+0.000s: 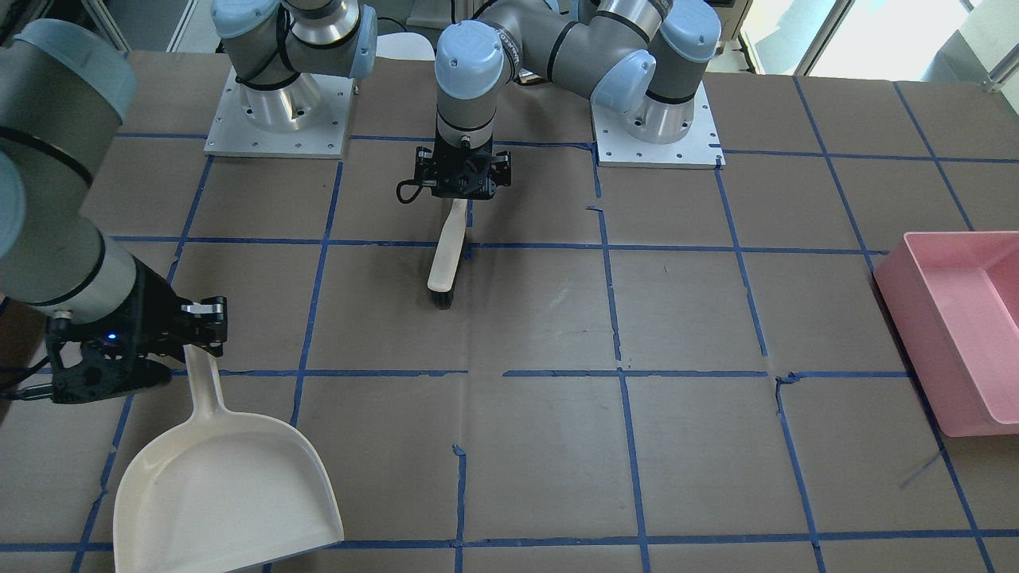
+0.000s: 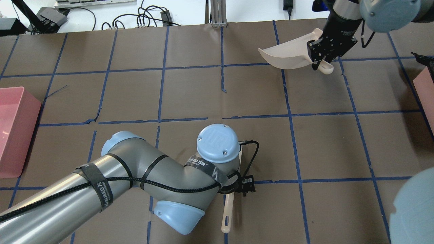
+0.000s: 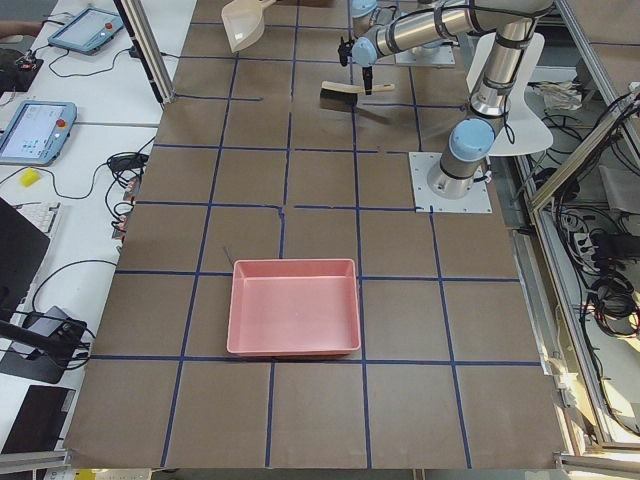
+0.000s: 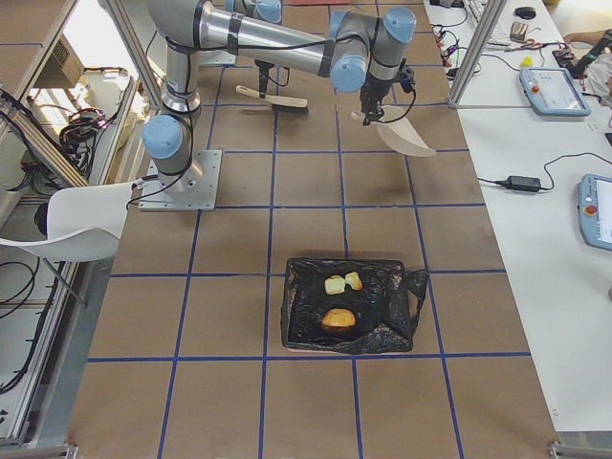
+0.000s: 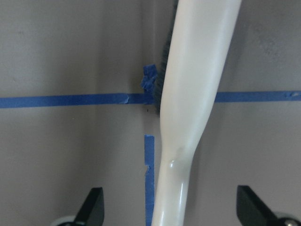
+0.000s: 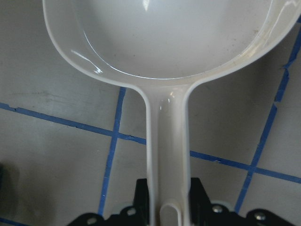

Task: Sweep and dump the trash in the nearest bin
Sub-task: 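Lower the dustpan to its start spot while the left gripper sets the brush down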

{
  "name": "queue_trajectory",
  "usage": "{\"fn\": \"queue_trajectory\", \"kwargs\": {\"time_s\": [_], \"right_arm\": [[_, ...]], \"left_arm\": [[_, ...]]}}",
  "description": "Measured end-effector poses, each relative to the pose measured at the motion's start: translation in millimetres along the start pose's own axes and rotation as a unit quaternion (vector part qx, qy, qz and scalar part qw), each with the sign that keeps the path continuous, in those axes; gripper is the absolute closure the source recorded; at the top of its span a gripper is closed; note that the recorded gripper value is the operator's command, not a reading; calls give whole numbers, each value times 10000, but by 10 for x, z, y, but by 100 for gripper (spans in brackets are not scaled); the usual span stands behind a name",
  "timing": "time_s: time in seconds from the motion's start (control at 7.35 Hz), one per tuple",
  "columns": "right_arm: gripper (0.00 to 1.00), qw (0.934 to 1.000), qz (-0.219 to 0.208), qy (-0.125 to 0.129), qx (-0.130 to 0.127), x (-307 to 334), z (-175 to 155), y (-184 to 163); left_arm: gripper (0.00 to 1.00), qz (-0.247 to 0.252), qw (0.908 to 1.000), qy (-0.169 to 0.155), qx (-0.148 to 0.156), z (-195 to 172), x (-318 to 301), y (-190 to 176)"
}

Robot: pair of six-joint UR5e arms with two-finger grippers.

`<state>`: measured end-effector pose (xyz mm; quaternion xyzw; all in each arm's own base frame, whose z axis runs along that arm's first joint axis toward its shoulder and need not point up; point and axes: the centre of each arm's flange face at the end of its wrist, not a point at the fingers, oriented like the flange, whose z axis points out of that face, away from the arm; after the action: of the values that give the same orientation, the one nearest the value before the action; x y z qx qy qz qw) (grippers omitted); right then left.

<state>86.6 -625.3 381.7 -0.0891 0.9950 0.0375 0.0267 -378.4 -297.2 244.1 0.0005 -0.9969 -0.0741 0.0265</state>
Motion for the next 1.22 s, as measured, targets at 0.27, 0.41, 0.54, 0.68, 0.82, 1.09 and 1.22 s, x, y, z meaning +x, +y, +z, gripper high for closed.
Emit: {"fn": "queue_trajectory", "kwargs": {"time_s": [0.27, 0.41, 0.54, 0.68, 0.82, 1.09, 1.22], "right_arm": [[100, 9997, 196, 52, 120, -484, 103, -54], [100, 9996, 237, 66, 169, -642, 159, -63], [100, 9994, 261, 66, 204, -748, 222, -62], [100, 9994, 264, -12, 238, -826, 270, -48], [100, 9992, 268, -163, 262, -900, 308, -25], [100, 9987, 161, -347, 344, -1250, 405, 28], [100, 9986, 137, -377, 358, -1501, 481, 80]], "left_arm": [[0, 145, 9992, 161, 339, -370, -8, -82], [0, 215, 9982, 247, 509, -576, -48, -156], [0, 366, 9966, 313, 664, -751, -131, -230], [0, 584, 9944, 347, 812, -901, -253, -306], [0, 805, 9917, 349, 942, -1026, -416, -403], [0, 1136, 9862, 298, 1169, -1247, -913, -725], [0, 1263, 9834, 178, 1294, -1345, -1177, -864]]}}
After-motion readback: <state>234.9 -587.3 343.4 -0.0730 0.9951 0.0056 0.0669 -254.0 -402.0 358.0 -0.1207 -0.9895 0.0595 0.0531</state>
